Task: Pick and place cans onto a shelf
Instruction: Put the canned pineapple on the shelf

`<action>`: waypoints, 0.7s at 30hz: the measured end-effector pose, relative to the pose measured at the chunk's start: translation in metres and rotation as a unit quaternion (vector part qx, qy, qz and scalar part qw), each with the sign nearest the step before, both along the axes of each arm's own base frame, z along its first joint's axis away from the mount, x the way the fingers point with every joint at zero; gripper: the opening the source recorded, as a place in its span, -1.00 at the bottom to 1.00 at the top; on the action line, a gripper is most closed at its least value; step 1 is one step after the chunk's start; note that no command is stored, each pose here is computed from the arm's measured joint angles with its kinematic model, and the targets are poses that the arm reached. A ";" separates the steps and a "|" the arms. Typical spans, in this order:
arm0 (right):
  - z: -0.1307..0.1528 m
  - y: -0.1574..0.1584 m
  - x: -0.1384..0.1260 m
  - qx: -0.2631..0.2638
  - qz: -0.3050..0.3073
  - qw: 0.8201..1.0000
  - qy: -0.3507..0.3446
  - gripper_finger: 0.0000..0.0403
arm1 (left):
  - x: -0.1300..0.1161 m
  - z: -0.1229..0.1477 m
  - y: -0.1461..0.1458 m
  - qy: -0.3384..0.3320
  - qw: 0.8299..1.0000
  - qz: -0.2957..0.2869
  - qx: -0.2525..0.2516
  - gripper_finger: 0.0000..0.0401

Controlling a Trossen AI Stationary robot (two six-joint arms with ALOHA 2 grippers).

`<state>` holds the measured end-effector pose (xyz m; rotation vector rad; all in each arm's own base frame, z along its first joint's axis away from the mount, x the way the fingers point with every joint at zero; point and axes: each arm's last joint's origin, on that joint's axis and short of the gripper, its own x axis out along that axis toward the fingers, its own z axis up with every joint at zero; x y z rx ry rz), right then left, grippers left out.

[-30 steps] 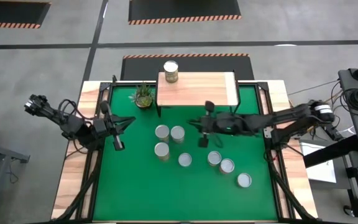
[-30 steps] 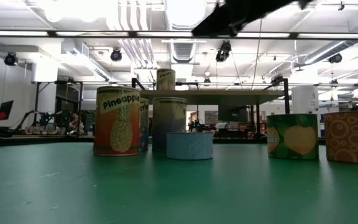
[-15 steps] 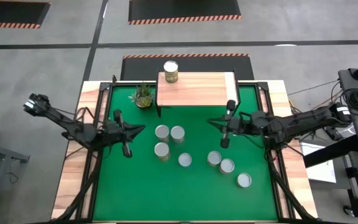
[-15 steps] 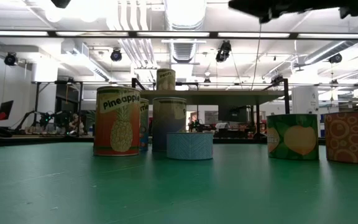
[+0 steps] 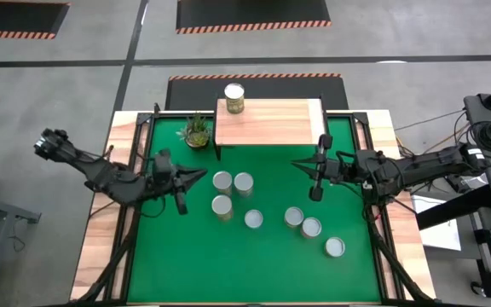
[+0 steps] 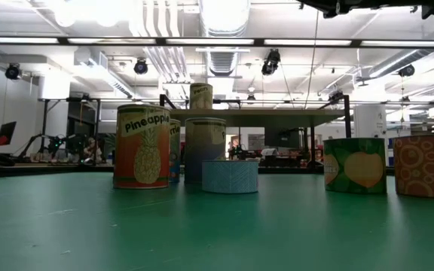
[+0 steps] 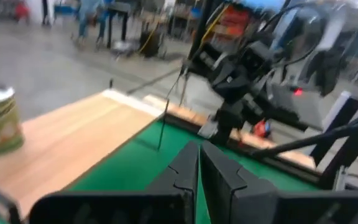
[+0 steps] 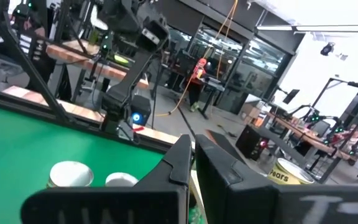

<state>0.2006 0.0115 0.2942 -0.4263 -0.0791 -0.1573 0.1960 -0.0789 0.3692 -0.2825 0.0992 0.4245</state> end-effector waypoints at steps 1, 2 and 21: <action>0.000 0.000 0.000 -0.004 0.000 1.000 0.003 -0.94 | 0.004 0.004 0.000 0.014 1.000 0.008 -0.009 -1.00; 0.000 0.000 -0.001 -0.008 -0.001 1.000 0.003 -0.94 | 0.008 0.006 0.000 0.029 0.999 0.017 -0.016 -1.00; 0.007 -0.001 -0.008 -0.051 -0.008 0.999 -0.013 -0.94 | 0.076 -0.073 -0.056 0.297 0.897 0.129 -0.300 -1.00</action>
